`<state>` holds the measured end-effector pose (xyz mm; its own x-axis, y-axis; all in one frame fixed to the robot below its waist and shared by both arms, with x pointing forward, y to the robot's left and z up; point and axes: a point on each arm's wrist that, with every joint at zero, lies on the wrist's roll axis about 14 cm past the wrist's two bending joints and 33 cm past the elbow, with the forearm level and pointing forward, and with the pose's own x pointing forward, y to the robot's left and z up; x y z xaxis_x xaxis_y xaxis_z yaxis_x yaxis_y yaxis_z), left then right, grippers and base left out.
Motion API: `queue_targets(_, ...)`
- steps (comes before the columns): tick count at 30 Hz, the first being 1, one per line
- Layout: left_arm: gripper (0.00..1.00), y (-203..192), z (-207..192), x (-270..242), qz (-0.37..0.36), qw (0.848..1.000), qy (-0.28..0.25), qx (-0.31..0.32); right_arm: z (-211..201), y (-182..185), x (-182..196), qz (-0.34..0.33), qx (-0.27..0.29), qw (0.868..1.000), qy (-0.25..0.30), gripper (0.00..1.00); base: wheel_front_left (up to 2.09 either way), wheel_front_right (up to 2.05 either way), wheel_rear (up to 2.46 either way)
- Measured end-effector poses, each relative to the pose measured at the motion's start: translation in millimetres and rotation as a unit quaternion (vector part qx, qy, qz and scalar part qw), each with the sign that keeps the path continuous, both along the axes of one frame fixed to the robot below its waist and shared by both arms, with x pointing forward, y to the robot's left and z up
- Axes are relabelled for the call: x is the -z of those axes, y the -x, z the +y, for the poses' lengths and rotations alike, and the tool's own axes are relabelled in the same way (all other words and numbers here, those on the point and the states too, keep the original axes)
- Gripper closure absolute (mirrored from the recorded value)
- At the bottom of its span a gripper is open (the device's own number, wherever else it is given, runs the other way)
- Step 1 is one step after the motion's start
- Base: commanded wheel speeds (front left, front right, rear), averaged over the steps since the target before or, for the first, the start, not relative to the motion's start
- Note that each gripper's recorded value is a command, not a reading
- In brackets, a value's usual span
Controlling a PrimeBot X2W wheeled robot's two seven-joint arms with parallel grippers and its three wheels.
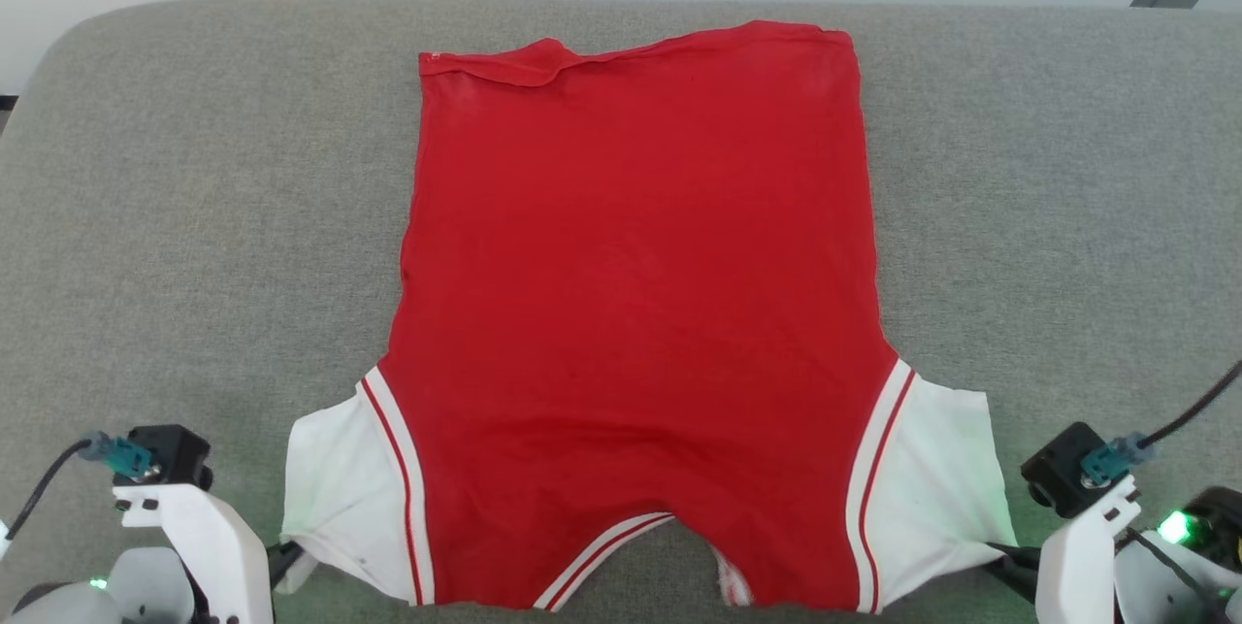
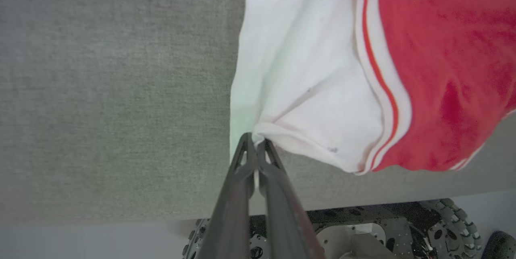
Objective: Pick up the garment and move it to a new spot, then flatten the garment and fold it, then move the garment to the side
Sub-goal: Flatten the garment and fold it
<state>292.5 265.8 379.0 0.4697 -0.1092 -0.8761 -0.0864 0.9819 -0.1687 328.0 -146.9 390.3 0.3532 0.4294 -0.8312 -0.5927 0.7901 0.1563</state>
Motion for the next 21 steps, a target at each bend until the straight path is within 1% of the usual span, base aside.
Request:
queue_targets(1,1.0,1.2,-2.5,0.2,0.0,1.0,0.005,-0.002,-1.7,2.5,1.6,0.004,0.002,1.0,0.003,1.0,0.0,0.0,0.0)
queue_targets(2,1.0,1.7,-4.0,0.1,-0.002,1.0,0.008,-0.002,-2.5,3.7,2.8,0.007,0.006,1.0,0.003,0.96,0.0,0.0,0.0)
queue_targets(3,1.0,3.0,-5.0,0.7,-0.002,1.0,0.009,-0.002,-2.6,6.0,4.6,0.012,0.007,1.0,0.005,0.69,0.0,0.0,0.0)
queue_targets(4,1.0,3.6,-5.7,1.0,-0.002,1.0,0.01,-0.002,-2.1,7.7,6.3,0.016,0.009,1.0,0.005,0.0,0.0,0.0,0.0)
queue_targets(8,1.0,-1.8,-9.2,-1.6,-0.018,1.0,0.02,-0.007,1.5,-0.8,0.1,0.007,0.015,1.0,0.001,0.0,0.0,0.0,0.0)
queue_targets(11,1.0,-9.8,-13.1,-4.9,-0.035,0.999,0.027,-0.007,7.1,-17.5,-18.3,-0.019,0.02,1.0,-0.012,0.0,0.0,0.0,0.0)
queue_targets(13,1.0,-14.8,-13.4,-6.1,-0.041,0.999,0.026,-0.006,11.8,-34.3,-35.9,-0.048,0.026,0.998,-0.024,0.0,0.0,0.0,0.0)
queue_targets(16,1.0,-22.4,-17.2,-8.2,-0.052,0.998,0.033,-0.004,20.3,-70.1,-68.8,-0.113,0.049,0.991,-0.052,0.0,0.0,0.0,0.0)
queue_targets(21,1.0,-36.4,-24.3,-9.0,-0.066,0.997,0.04,0.002,32.1,-134.8,-106.0,-0.201,0.102,0.97,-0.09,0.0,0.0,0.0,0.0)
